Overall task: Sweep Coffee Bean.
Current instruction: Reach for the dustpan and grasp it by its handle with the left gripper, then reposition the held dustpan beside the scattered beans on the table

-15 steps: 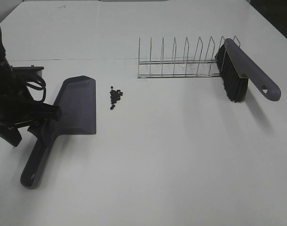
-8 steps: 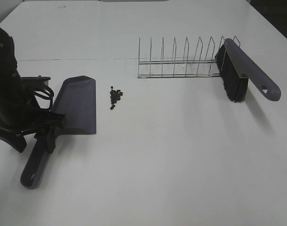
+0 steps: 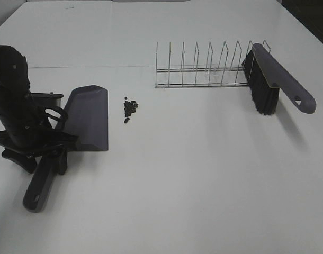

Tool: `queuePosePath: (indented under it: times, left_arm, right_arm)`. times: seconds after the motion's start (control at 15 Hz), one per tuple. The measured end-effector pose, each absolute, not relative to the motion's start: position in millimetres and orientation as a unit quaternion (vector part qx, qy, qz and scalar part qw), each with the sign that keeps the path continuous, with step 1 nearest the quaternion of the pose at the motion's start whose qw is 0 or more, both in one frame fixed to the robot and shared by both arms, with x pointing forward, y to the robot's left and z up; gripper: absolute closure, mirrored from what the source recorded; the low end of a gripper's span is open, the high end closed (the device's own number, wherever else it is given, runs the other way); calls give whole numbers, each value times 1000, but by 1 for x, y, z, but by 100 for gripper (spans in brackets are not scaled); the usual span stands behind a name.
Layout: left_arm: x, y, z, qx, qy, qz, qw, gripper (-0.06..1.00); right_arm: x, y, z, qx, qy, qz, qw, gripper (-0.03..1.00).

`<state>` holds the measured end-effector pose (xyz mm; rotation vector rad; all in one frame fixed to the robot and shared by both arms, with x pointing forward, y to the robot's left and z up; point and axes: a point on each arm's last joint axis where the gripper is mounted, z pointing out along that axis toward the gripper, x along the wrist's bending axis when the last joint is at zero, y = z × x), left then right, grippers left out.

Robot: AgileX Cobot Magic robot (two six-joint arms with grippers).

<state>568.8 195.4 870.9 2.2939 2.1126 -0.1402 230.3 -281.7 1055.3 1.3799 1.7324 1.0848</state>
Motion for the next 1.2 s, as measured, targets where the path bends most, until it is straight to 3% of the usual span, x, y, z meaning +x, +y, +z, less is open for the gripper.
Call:
queuePosePath:
  times: [0.4,0.53,0.6,0.67,0.93,1.2]
  left_arm:
    - [574,194,871,735,677,-28,32,36]
    - [575,195,871,736,676,-26,33,48]
    - [575,195,871,735,677,-26,33,60]
    - [575,195,871,736,676,-26,33,63]
    - [575,194,878,717,695,-20,43,62]
    - [575,195,925,714,693,13,99,62]
  right_arm:
    - [230,-282,1055,528,663,415,331,41]
    - [230,-282,1055,528,663,415,331,41]
    - [230,-282,1055,528,663,415,331,41]
    - [230,-282,1055,528,663,415,331,41]
    - [230,-282,1055,528,663,415,331,41]
    - [230,-282,1055,528,663,415,331,41]
